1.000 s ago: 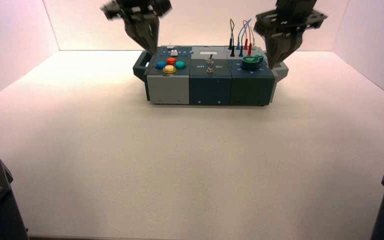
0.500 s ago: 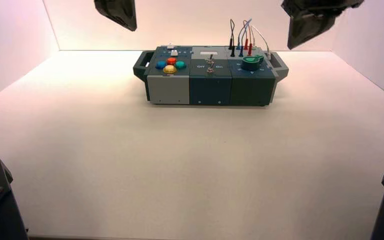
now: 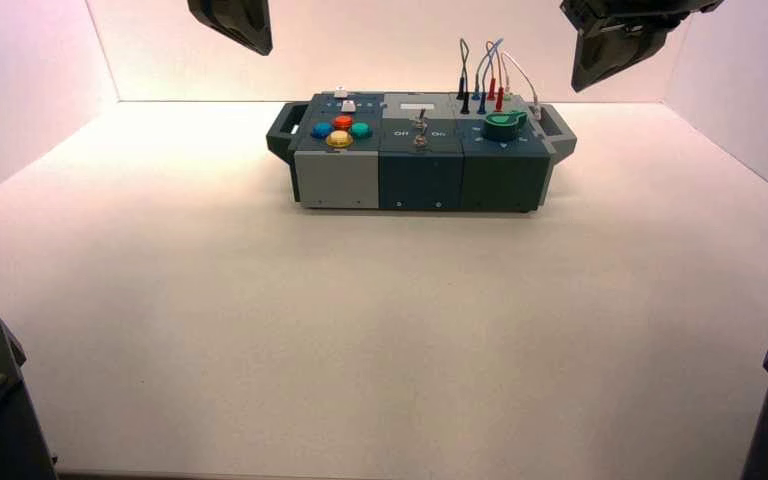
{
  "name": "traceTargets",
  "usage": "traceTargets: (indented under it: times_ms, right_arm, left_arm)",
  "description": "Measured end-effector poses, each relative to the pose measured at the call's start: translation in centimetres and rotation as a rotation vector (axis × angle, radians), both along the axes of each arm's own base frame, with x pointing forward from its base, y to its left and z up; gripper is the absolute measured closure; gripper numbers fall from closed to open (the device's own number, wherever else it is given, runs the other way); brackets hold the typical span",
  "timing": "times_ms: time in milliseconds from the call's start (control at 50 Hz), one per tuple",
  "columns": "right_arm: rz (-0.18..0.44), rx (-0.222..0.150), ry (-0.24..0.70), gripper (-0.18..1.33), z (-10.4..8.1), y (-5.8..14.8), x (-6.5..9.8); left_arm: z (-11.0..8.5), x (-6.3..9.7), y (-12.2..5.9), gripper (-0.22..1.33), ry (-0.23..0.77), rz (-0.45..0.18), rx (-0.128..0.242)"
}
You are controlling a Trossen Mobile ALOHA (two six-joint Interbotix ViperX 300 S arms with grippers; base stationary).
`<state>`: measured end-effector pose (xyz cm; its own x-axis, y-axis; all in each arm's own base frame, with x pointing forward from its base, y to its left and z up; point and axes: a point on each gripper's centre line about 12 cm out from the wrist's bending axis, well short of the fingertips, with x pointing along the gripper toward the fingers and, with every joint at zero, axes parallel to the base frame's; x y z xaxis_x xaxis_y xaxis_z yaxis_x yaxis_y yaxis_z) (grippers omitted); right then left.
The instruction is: Move the box away.
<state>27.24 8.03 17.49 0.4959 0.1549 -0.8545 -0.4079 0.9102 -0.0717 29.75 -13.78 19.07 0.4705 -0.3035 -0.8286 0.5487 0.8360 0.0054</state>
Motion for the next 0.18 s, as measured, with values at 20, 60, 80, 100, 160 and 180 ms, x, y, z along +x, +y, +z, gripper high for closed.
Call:
traceTargets:
  times_ms: [20,60,80,100,160,180]
  right_arm:
    - [-0.002,0.000,-0.001,1.28,0.05,-0.03,0.05]
    - [-0.002,0.000,0.000,1.28,0.04,-0.03,0.04]
    - [-0.002,0.000,0.000,1.28,0.04,-0.03,0.04]
    - [-0.001,0.000,0.003,1.28,-0.02,-0.04,-0.02]
    - [-0.001,-0.002,0.007,1.28,-0.05,-0.06,-0.06]
    - [-0.002,-0.001,0.008,1.28,-0.05,-0.05,-0.07]
  left_arm:
    - [0.00,0.00,0.00,1.28,0.000,0.000,0.000]
    - [0.00,0.00,0.00,1.28,0.000,0.000,0.000]
    - [0.00,0.00,0.00,1.28,0.000,0.000,0.000]
    - [0.00,0.00,0.00,1.28,0.000,0.000,0.000]
    - [0.00,0.00,0.00,1.28,0.000,0.000,0.000]
    - [0.00,0.00,0.00,1.28,0.000,0.000,0.000]
